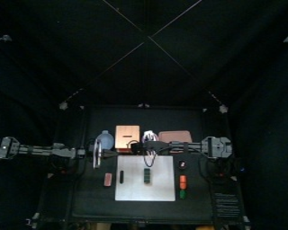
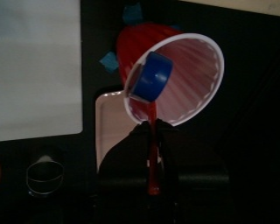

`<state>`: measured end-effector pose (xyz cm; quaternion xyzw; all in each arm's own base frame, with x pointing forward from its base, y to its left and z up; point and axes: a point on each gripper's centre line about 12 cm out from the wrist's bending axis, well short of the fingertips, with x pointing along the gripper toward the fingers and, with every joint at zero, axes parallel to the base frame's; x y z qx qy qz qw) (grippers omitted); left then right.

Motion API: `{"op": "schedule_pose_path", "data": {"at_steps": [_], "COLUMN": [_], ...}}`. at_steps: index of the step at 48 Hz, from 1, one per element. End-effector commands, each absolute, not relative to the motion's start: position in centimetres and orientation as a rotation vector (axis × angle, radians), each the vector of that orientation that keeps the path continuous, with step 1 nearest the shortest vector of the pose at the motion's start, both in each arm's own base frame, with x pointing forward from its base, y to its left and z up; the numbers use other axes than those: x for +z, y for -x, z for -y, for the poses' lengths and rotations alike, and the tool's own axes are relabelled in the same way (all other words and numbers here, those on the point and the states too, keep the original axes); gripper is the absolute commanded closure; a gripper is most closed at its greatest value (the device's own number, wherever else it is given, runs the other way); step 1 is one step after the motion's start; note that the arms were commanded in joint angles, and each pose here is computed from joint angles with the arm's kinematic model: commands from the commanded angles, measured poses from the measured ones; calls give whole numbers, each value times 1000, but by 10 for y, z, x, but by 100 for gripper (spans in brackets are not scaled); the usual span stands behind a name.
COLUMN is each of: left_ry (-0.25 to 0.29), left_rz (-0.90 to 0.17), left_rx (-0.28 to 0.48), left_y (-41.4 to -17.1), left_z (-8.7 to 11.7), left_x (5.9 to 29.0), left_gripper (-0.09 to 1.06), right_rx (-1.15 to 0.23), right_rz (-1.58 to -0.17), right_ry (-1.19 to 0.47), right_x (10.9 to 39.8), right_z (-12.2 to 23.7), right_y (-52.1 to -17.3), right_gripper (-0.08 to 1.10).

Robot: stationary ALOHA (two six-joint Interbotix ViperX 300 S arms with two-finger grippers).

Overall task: Cut the sushi into 4 pieces with the knife
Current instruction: Grasp knife edge with left hand

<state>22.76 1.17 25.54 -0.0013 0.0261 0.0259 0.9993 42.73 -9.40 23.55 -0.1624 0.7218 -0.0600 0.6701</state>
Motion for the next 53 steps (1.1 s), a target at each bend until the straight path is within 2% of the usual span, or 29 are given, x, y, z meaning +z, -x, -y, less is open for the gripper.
{"op": "schedule_pose_path", "data": {"at_steps": [1,17,30,42,53], "left_ry": [1,0,0,-3,-8], "left_rz": [-34,-21,6,32,92], "left_rx": [56,58,58,59,67], "left_y": [-229,-228,-224,-224,-224], "left_z": [-13,-13,-13,-13,-15], "left_x": [261,264,270,276,285], "left_gripper": [97,96,96,96,96], "right_rx": [-149,-173,-206,-256,-255], "right_rz": [-1583,-1472,-1334,-1153,-925], "right_ry": [339,283,250,196,144], "right_x": [257,315,372,425,440], "right_z": [99,101,95,81,54], "right_y": [-428,-416,-386,-351,-331], "right_gripper": [83,83,83,83,83]}}
